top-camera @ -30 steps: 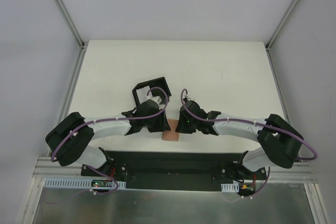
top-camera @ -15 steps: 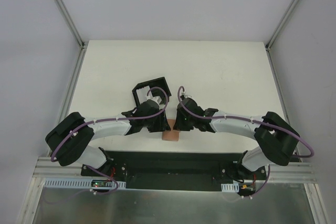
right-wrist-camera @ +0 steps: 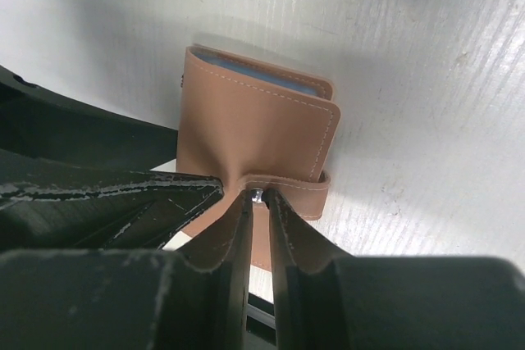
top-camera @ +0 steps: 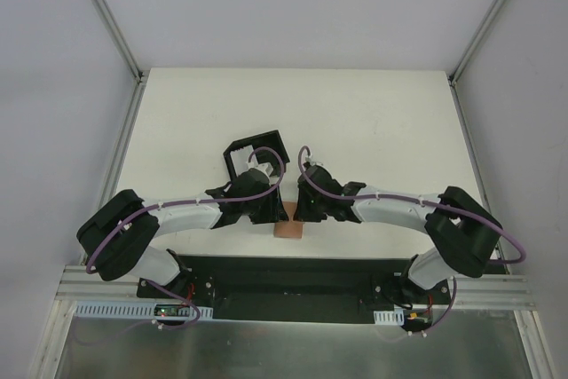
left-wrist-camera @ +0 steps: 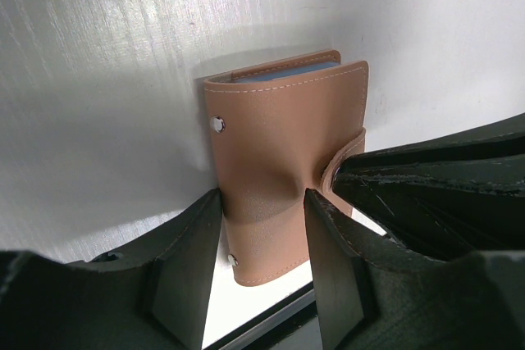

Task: Put the credit cards into the card holder
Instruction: Close the card holder at the center of the board.

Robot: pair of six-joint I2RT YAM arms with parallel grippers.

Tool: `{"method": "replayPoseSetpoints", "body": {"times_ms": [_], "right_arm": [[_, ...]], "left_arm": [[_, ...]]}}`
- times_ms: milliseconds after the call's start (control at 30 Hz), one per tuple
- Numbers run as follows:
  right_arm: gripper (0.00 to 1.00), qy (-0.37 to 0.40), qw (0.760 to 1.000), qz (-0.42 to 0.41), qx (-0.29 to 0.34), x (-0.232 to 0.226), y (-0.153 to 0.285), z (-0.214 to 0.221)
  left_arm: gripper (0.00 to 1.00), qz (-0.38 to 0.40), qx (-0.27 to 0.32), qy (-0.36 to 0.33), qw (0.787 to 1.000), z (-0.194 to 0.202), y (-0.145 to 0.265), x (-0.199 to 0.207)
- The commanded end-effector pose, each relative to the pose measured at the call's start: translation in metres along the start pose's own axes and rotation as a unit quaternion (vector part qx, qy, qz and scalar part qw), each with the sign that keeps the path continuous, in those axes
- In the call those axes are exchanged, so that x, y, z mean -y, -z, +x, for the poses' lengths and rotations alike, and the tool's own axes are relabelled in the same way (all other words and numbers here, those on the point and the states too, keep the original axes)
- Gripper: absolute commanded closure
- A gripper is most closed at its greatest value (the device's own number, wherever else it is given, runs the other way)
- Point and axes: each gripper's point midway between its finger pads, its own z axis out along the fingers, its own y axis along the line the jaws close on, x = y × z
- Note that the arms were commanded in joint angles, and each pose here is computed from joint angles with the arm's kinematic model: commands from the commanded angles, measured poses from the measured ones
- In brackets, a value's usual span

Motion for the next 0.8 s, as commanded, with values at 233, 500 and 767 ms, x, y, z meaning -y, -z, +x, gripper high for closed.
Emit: {"method": "replayPoseSetpoints", "body": {"times_ms": [233, 500, 767], "right_arm": [[0.85, 0.018, 0.998, 0.06, -0.023, 0.01, -0.009, 0.0], [0.88, 0.014, 0.992, 0.106, -0.066, 0.022, -0.016, 0.01], [0.9, 0.013, 0.982, 0.156, -0.1, 0.042, -0.02, 0.022]], "left_arm": [[0.55, -0.048, -0.042, -0.004, 0.998, 0.025, -0.002, -0.028], [0.55, -0.051, -0.042, -0.003, 0.998, 0.026, -0.002, -0.03], [0.55, -0.053, -0.043, -0.001, 0.998, 0.027, -0.002, -0.031]]}}
